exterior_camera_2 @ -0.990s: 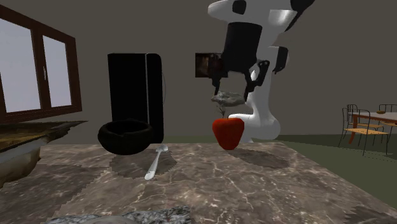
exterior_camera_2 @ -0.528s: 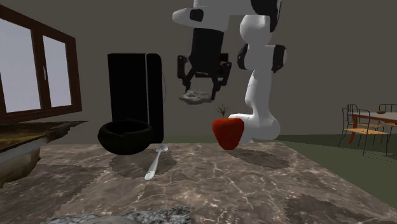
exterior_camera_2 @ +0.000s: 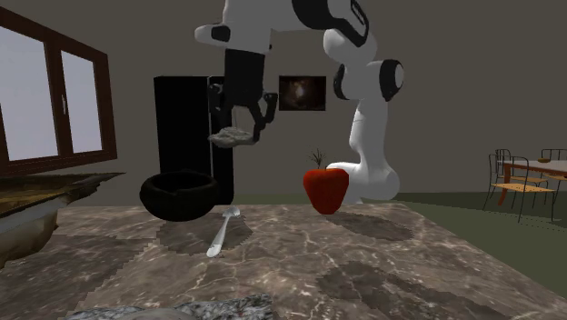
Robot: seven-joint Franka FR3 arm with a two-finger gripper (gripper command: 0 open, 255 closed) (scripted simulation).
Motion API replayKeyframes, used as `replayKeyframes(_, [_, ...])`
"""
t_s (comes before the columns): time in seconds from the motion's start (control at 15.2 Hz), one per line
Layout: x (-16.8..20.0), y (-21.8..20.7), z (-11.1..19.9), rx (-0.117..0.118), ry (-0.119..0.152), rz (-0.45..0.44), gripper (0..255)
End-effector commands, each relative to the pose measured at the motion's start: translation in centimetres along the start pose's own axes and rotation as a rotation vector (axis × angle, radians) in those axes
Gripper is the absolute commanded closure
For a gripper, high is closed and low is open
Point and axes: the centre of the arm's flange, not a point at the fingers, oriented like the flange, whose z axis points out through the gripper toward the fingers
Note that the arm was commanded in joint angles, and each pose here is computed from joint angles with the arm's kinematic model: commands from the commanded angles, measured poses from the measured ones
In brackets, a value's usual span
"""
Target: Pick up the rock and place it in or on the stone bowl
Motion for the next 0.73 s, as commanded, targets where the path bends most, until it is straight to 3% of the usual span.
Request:
replayKeyframes(0.0, [-0.6,2.3,0.6,-0.001,0.0,-0.002,255])
replayKeyframes(0.66, [-2.7,13.5,3.5,-0.001,0.0,-0.002,255])
